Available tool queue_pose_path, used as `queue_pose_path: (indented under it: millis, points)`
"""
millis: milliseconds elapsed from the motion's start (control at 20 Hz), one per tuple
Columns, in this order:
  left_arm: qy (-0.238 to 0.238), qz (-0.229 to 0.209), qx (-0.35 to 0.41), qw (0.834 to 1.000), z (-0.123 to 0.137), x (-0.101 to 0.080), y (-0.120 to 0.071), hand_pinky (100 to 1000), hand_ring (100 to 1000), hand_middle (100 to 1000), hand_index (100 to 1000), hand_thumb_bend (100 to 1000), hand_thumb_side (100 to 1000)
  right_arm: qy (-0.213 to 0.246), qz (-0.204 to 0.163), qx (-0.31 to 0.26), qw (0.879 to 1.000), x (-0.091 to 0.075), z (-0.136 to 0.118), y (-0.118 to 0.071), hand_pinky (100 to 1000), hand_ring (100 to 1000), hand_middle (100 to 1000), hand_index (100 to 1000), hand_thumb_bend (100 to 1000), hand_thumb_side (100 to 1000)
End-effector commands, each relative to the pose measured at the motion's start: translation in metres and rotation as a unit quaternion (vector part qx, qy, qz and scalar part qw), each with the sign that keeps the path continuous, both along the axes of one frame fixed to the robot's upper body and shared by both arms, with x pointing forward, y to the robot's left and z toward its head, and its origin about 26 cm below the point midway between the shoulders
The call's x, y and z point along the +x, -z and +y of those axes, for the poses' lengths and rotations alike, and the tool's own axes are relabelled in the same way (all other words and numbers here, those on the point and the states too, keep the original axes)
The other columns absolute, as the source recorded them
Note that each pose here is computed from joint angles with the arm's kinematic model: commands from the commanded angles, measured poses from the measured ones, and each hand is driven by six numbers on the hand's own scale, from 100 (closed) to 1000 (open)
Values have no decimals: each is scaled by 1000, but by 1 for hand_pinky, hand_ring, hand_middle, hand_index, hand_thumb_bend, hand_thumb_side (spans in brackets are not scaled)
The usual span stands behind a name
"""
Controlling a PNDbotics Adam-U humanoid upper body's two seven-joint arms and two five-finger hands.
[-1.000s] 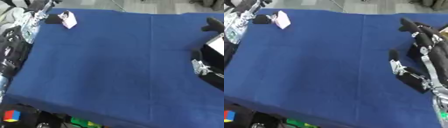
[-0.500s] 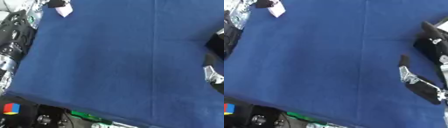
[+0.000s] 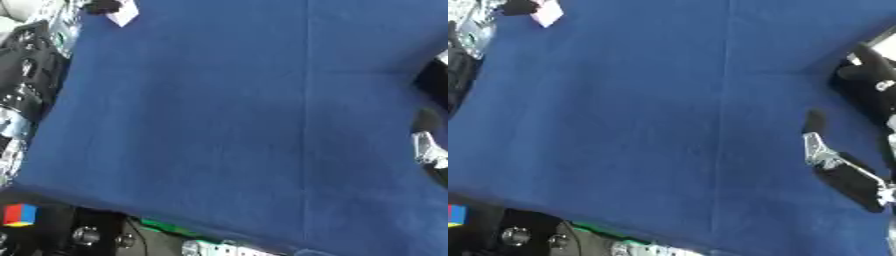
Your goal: Pick up the objects with one hand, pass them to the other hand, and then place them into the box on the other side of the table.
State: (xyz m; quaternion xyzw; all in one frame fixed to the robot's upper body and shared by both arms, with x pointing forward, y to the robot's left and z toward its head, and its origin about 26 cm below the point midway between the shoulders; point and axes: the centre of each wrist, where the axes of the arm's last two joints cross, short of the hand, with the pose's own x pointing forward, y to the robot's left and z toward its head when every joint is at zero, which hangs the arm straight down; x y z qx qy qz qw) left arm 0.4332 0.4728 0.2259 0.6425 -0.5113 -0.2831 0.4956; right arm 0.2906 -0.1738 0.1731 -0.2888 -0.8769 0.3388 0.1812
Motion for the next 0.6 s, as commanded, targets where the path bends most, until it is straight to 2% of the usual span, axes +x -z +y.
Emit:
queue_pose_path:
  millis: [50, 150, 250, 450, 600]
  points:
    - [-22, -18, 12, 1000, 17, -10, -21, 810, 800, 813, 889, 351, 548, 0, -11, 2, 1000, -2, -3, -5, 821, 858, 686, 972, 100, 424]
    - [-60, -11, 2, 998, 38, -21, -13, 810, 800, 814, 888, 351, 556, 7, -11, 7, 1000, -2, -6, -5, 821, 858, 686, 973, 100, 424]
    - [-85, -5, 0, 996, 44, -24, -4, 810, 800, 814, 888, 349, 545, 9, -12, 10, 1000, -2, -6, -5, 821, 858, 685, 973, 100, 423]
    - [-98, 3, 1, 995, 44, -23, 3, 809, 796, 808, 885, 345, 499, 10, -11, 11, 1000, -2, -6, -5, 821, 856, 682, 972, 100, 422]
    - [-97, 12, -1, 995, 44, -23, 6, 809, 796, 807, 886, 337, 518, 9, -10, 10, 1000, -3, -6, -5, 821, 856, 683, 972, 100, 423]
